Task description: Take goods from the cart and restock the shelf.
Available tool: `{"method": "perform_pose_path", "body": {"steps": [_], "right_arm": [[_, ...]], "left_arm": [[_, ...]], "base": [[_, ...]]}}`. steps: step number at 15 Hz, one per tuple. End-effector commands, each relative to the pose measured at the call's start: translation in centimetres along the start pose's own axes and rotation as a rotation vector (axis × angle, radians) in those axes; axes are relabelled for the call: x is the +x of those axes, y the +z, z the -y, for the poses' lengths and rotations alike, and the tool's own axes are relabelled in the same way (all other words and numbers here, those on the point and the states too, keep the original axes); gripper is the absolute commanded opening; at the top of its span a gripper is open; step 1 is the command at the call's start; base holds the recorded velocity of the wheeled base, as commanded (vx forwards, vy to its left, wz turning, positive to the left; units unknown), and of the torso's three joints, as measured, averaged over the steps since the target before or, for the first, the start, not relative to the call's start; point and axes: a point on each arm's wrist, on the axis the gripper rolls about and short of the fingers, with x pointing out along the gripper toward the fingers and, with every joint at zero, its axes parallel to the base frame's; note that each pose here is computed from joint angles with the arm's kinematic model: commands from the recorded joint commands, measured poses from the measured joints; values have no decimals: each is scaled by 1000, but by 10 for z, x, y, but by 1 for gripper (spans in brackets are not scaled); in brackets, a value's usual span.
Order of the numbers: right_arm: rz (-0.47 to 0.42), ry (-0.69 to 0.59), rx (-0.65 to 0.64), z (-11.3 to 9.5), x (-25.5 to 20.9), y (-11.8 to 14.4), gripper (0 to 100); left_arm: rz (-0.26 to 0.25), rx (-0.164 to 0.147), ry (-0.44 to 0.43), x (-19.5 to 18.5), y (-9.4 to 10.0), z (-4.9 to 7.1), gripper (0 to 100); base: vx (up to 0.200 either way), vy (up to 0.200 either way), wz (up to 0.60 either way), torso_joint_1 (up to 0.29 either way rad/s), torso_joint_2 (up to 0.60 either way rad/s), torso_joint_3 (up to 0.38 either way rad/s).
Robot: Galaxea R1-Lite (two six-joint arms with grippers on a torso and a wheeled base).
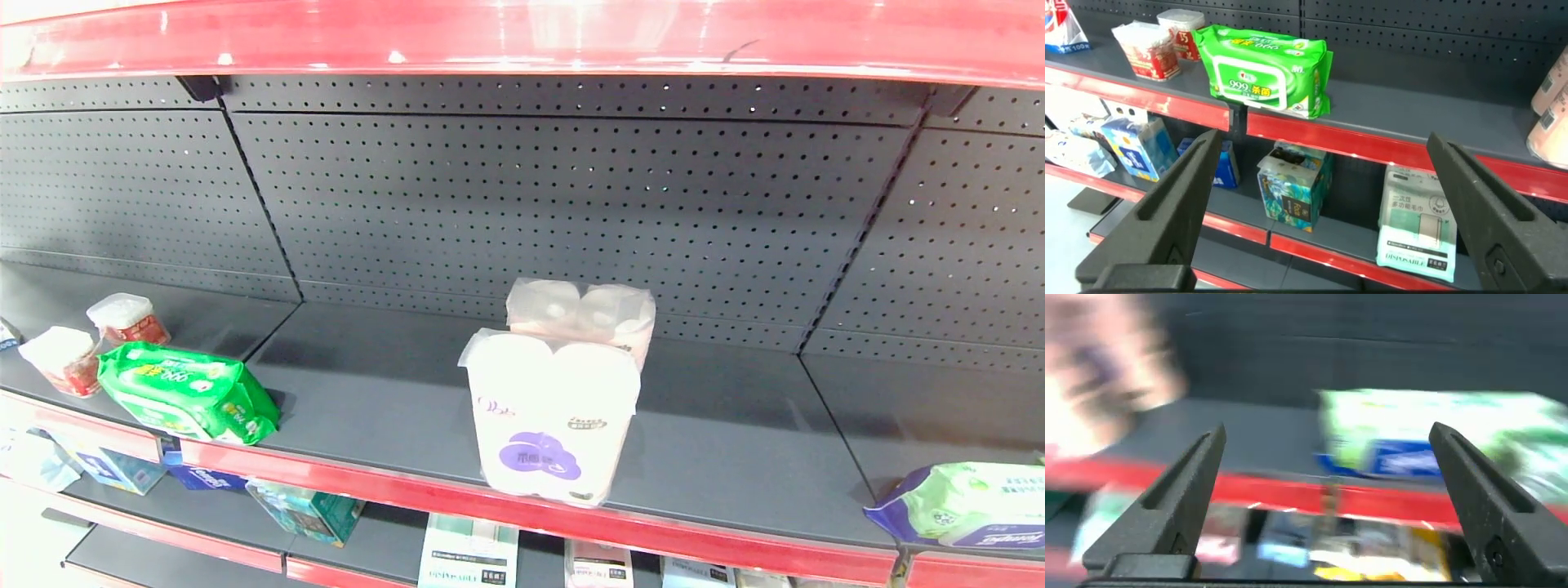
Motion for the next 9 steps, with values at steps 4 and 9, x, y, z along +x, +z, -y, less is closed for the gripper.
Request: {"method": "perform_pose_path", "body": {"steps": [4,9], "right_arm": [[-25,-25,44,0,1,-5,100],[-25,15,45,-1,1,-5,100]], "left_arm": [[-1,-2,1,0,0,0,100],[-1,-2,1,0,0,0,100]], "base": [[0,0,0,0,0,0],[0,0,0,0,0,0]]}}
